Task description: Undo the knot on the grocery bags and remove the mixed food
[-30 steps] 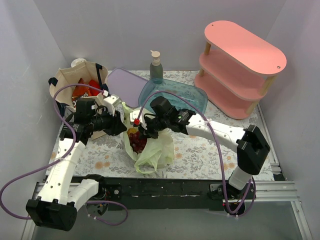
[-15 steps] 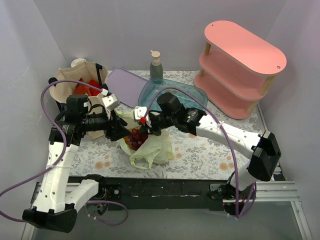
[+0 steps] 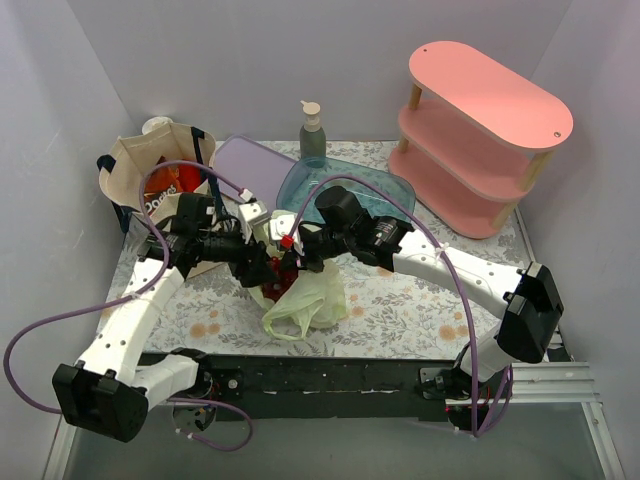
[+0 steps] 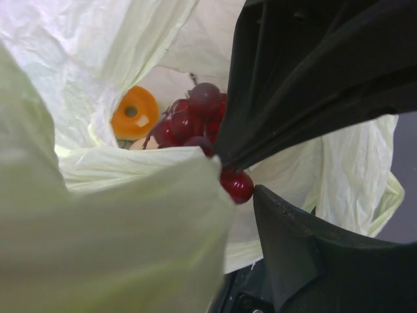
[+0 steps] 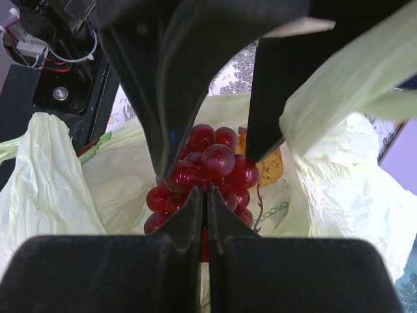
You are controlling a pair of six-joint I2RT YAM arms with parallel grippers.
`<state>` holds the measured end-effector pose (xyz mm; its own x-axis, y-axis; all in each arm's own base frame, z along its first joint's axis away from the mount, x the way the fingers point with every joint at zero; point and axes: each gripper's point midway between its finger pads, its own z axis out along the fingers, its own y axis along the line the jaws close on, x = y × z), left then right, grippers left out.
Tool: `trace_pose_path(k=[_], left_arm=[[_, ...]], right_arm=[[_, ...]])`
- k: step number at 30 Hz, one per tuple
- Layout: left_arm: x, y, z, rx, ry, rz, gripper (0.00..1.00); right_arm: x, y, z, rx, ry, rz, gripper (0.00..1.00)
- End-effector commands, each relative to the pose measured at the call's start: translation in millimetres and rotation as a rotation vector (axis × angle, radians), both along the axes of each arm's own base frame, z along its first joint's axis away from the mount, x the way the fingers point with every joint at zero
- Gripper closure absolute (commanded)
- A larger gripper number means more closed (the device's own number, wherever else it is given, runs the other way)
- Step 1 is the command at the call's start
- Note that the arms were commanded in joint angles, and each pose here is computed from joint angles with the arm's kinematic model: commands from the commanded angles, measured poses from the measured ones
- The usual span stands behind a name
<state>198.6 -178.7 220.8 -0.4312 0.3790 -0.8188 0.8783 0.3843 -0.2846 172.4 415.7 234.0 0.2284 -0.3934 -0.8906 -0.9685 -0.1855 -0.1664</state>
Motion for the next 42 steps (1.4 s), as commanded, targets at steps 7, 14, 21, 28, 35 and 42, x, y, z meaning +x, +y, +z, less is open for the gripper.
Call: trace_pose_path(k=[7, 14, 21, 28, 35, 42], left_arm=[[17, -8, -13, 0.058, -0.087, 0.013, 0.93], [13, -4, 9, 0.065, -0.132, 0.016, 1.0], [18, -4, 58, 0.036, -0.224, 0.03, 1.0], [28, -16, 101, -0.042, -0.276, 0.028, 1.0], [34, -22, 126, -0.07, -0.305, 0.005, 1.0], [34, -22, 124, -0.076, -0.309, 0.009, 1.0]], right_arm=[[-2, -2, 25, 0.071, -0.034, 0.003, 0.99], [25, -19, 44, 0.076, -0.065, -0.16, 0.39], [1, -50, 96, 0.138, -0.194, -0.062, 0.3], [9, -39, 105, 0.158, -0.173, -0.1, 0.3], [48, -22, 86, 0.123, -0.162, -0.254, 0.26], [64, -12, 81, 0.12, -0.185, -0.291, 0.68]])
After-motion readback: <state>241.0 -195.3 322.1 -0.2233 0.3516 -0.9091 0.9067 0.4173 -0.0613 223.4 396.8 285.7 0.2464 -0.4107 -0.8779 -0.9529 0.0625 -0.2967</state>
